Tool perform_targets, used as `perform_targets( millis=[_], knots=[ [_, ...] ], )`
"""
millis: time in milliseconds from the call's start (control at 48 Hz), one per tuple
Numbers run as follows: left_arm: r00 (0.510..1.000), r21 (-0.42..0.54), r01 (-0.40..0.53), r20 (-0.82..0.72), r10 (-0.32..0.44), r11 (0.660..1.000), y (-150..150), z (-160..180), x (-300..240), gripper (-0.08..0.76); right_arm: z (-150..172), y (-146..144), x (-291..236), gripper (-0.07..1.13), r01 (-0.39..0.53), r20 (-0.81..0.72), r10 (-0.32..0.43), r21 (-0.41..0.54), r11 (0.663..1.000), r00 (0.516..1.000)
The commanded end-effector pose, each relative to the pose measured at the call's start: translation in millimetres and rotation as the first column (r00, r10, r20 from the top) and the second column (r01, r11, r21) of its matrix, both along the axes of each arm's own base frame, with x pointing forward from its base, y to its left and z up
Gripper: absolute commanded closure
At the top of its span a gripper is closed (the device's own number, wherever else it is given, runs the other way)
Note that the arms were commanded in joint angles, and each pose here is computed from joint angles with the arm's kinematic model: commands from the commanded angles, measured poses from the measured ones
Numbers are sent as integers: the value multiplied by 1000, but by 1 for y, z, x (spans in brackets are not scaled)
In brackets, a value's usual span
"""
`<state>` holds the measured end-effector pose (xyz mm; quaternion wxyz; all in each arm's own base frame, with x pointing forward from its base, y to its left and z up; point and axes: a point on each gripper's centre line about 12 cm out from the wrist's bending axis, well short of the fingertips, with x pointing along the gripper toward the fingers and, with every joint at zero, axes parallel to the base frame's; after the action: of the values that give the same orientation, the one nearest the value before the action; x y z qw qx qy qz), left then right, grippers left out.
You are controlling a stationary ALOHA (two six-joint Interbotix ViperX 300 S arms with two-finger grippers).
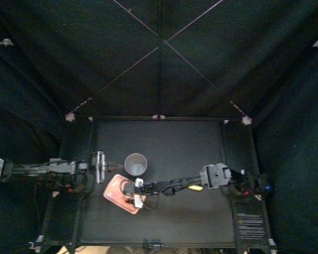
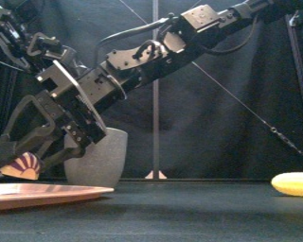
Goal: Pick the onion then place it on the pink plate
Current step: Drop onion on the pink plate and return to neutral
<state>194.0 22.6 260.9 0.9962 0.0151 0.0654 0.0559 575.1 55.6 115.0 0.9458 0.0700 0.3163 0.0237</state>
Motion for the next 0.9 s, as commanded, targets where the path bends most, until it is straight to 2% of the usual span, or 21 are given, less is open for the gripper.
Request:
perform_targets(
  millis=[21,104,354,708,896],
  knots=[
    [1000,2,-3,21,3,1000,1,6,1,562,31,-1,6,140,5,65,-5,9,1000,998],
    [1000,2,-3,20,3,1000,1,6,1,562,32,-1,6,106,4,64,-4,7,1000,998],
    [1000,2,-3,18,3,1000,1,5,1,562,39,-1,3,104,-2,71,2,1,1000,997],
    [1000,2,-3,20,3,1000,1,5,1,562,100,1,-43,104,-29,170,35,-37,999,985],
    [1000,3,-4,17,4,1000,1,5,1,562,116,-7,-83,104,-22,253,36,-56,998,967]
  ],
)
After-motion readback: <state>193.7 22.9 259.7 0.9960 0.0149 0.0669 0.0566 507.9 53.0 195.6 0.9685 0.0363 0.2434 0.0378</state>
